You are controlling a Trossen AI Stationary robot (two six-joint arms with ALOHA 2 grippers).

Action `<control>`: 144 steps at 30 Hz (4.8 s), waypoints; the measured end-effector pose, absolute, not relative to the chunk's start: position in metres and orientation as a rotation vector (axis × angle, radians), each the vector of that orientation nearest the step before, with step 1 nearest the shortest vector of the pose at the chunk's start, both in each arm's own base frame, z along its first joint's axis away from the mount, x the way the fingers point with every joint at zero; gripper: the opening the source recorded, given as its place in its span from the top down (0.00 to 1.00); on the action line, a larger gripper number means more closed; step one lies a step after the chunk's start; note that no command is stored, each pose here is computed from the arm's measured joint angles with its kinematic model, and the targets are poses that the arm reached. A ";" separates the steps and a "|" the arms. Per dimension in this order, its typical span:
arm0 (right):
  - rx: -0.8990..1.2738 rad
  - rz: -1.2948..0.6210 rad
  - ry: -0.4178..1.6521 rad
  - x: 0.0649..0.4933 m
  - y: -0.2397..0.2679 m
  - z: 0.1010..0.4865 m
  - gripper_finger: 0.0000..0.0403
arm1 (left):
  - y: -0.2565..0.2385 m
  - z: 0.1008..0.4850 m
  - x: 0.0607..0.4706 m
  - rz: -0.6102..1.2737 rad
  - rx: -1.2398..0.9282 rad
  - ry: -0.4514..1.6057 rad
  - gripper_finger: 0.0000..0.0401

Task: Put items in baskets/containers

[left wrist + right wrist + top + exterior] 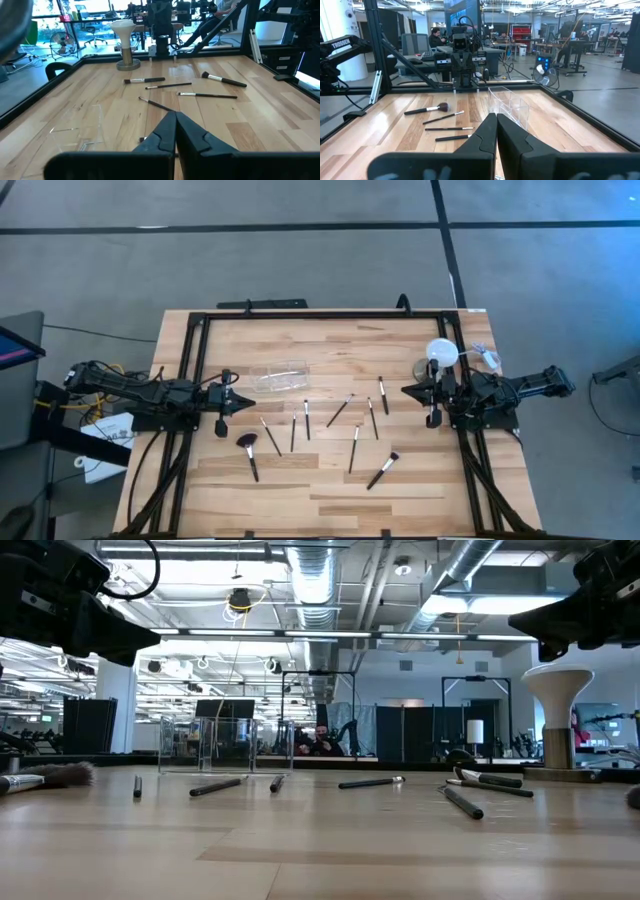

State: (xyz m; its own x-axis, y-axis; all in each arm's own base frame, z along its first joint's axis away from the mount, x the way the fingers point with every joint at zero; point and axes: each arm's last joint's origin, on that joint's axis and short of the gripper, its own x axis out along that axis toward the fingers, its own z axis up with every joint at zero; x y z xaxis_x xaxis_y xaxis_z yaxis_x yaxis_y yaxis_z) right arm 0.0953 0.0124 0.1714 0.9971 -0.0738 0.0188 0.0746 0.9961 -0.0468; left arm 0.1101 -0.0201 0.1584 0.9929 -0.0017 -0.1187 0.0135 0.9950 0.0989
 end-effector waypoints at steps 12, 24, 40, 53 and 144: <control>-0.048 -0.074 -0.017 0.095 0.012 0.171 0.99 | -0.020 0.158 0.110 -0.007 0.100 0.119 0.99; -0.047 -0.074 -0.018 0.095 0.012 0.172 0.99 | -0.022 0.158 0.110 -0.061 0.097 0.118 0.99; -0.047 -0.074 -0.017 0.095 0.012 0.171 0.99 | -0.022 0.162 0.110 -0.059 0.164 0.083 0.99; -0.048 -0.074 -0.017 0.095 0.012 0.171 0.99 | -0.020 0.200 0.107 -0.028 -0.057 -0.305 0.99; -0.088 -0.087 -0.157 0.094 0.012 0.184 0.99 | -0.047 0.179 0.158 0.052 -0.438 0.340 0.73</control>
